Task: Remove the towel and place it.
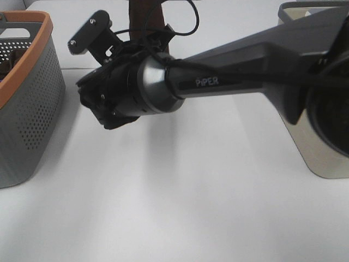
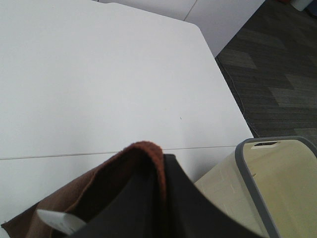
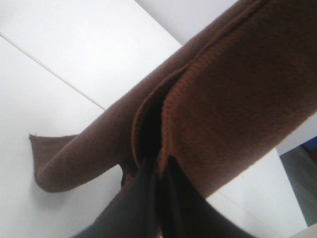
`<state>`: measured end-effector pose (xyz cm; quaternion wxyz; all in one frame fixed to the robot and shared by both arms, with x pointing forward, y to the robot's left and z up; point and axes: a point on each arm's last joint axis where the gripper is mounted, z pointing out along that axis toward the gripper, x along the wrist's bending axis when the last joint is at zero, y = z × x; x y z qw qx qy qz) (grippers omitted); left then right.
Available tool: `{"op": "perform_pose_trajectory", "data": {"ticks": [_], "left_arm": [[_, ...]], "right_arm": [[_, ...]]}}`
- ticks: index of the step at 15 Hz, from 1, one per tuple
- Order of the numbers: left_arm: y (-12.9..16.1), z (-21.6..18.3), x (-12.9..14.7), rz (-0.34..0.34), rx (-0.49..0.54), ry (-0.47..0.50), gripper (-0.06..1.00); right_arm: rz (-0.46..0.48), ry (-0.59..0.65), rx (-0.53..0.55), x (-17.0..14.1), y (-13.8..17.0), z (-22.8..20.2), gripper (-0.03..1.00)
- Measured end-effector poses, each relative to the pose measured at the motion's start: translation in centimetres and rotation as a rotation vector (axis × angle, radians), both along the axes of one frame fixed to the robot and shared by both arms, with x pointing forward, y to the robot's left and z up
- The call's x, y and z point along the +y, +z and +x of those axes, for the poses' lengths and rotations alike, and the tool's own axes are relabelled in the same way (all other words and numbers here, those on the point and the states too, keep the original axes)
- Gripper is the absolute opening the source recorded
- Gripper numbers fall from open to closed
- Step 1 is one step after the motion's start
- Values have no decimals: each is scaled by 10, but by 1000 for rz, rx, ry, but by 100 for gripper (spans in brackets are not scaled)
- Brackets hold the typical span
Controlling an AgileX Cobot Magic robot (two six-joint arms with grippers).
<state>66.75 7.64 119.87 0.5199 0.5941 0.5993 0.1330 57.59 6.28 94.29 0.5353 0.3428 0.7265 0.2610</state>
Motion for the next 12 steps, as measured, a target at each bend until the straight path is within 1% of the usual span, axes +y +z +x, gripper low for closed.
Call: {"op": "perform_pose_trajectory", "data": {"ticks": [2, 4, 6, 7, 9, 11, 12], "left_arm": [[0, 1, 1, 20, -11, 9, 3], [0, 2, 3, 59, -31, 16, 3], [0, 3, 6, 91, -47, 28, 3], [0, 4, 9, 133, -67, 24, 4], [0, 9, 19, 197, -93, 19, 4], [-2, 16, 36, 231, -88, 43, 4], [-3, 19, 44, 250, -80, 53, 4]], "right_arm": [[42, 20, 52, -1, 22, -5, 0], [23, 31, 117, -5, 39, -10, 0], [5, 36, 198, -9, 49, -16, 0], [-19, 47, 260, -12, 52, -21, 0], [-19, 69, 329, -20, 58, -30, 0], [33, 88, 386, -35, 73, -33, 0], [82, 92, 423, -47, 83, -30, 0]]}}
